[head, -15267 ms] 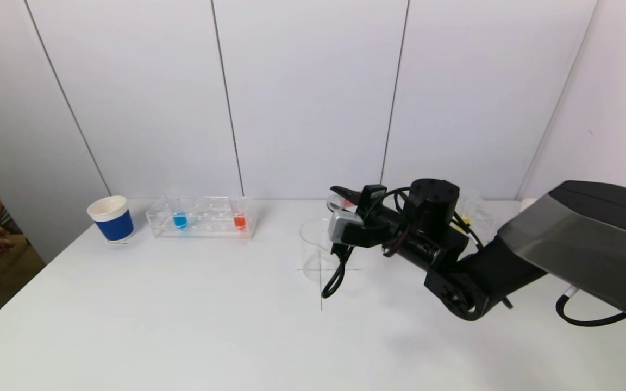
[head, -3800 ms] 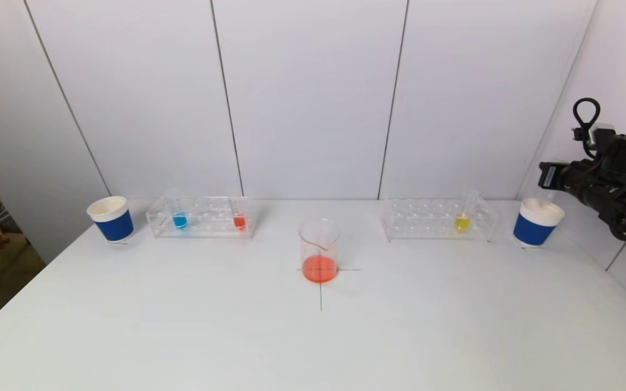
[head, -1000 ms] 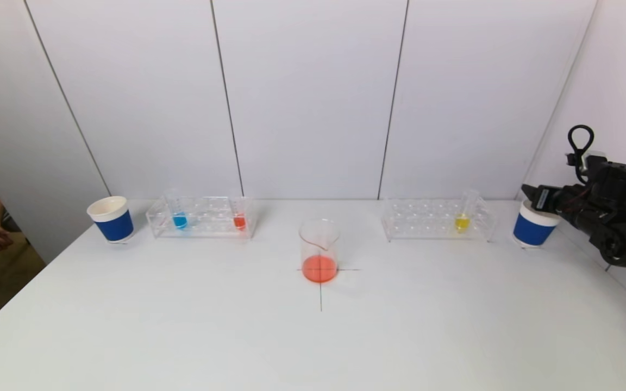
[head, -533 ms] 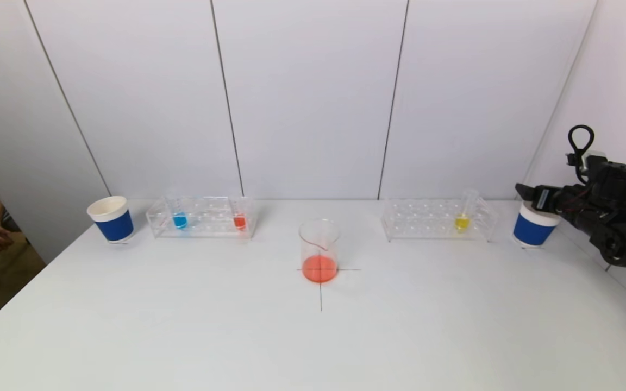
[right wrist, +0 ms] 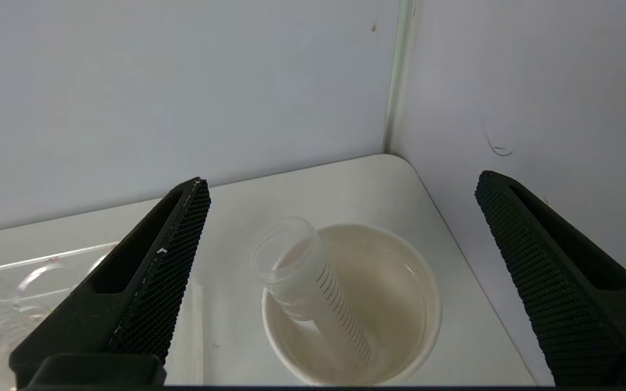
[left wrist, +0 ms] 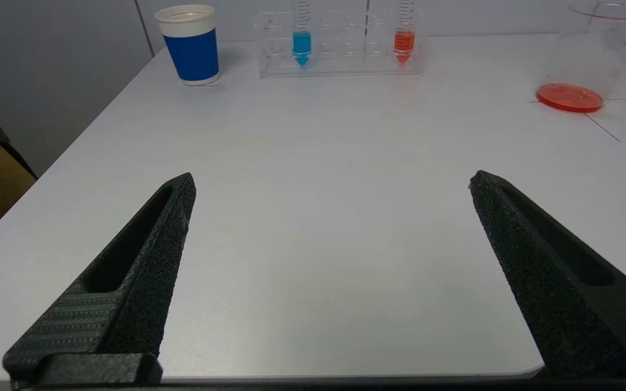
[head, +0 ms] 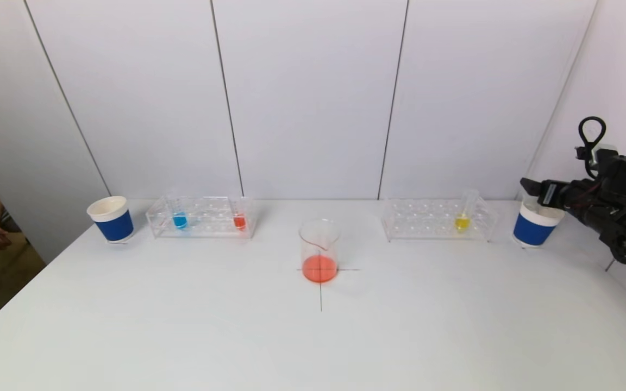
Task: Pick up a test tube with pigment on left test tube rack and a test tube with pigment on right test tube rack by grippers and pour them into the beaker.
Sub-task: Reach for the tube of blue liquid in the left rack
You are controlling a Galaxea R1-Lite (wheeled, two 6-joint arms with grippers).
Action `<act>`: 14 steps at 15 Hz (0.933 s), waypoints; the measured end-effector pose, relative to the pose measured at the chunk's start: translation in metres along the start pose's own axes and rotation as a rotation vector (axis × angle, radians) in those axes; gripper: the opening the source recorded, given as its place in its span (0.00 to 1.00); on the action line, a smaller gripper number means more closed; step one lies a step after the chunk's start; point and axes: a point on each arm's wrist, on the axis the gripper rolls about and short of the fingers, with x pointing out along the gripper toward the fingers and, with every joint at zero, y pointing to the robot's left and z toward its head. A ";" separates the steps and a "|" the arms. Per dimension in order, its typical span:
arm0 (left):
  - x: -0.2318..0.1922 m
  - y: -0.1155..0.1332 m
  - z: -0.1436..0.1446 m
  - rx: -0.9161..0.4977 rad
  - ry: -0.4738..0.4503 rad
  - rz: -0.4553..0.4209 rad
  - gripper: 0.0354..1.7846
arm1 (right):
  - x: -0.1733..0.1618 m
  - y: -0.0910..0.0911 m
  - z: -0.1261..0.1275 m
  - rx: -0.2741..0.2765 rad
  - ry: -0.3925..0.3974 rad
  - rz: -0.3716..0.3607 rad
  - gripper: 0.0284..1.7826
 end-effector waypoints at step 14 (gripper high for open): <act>0.000 0.000 0.000 0.000 0.000 0.000 0.99 | -0.206 0.012 0.071 0.083 -0.170 0.361 1.00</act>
